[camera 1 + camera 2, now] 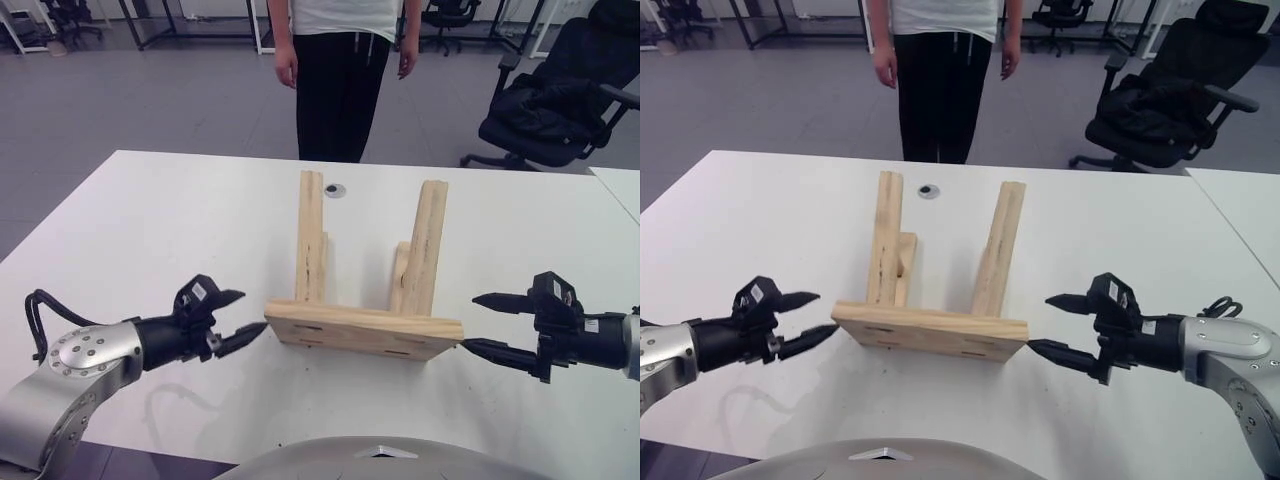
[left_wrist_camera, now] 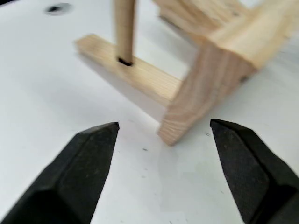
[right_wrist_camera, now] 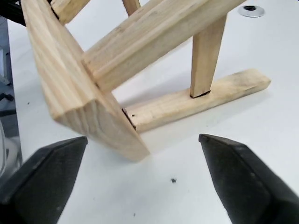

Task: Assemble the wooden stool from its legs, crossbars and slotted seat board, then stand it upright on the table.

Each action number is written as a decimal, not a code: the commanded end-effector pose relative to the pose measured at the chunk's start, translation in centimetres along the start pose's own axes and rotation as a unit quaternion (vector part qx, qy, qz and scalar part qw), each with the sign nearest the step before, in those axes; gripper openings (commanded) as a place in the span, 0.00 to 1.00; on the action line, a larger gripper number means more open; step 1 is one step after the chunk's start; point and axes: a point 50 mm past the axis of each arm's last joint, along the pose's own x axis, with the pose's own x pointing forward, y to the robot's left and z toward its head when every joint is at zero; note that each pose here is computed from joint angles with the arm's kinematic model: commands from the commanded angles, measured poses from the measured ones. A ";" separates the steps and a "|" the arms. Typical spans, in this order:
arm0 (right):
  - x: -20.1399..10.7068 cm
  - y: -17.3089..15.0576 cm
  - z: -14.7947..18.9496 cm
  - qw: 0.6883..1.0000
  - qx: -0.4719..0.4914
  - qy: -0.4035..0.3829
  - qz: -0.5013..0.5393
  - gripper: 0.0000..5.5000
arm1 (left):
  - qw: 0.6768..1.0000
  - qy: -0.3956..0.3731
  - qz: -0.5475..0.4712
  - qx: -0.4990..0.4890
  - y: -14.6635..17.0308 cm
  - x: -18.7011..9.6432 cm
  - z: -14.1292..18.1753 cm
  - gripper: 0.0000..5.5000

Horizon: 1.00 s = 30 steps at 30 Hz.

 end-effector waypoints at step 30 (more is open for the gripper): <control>-1.7 1.7 13.4 0.929 -0.150 -0.211 0.265 0.28 | 0.914 -0.217 -0.316 0.132 0.9 -2.8 14.2 0.30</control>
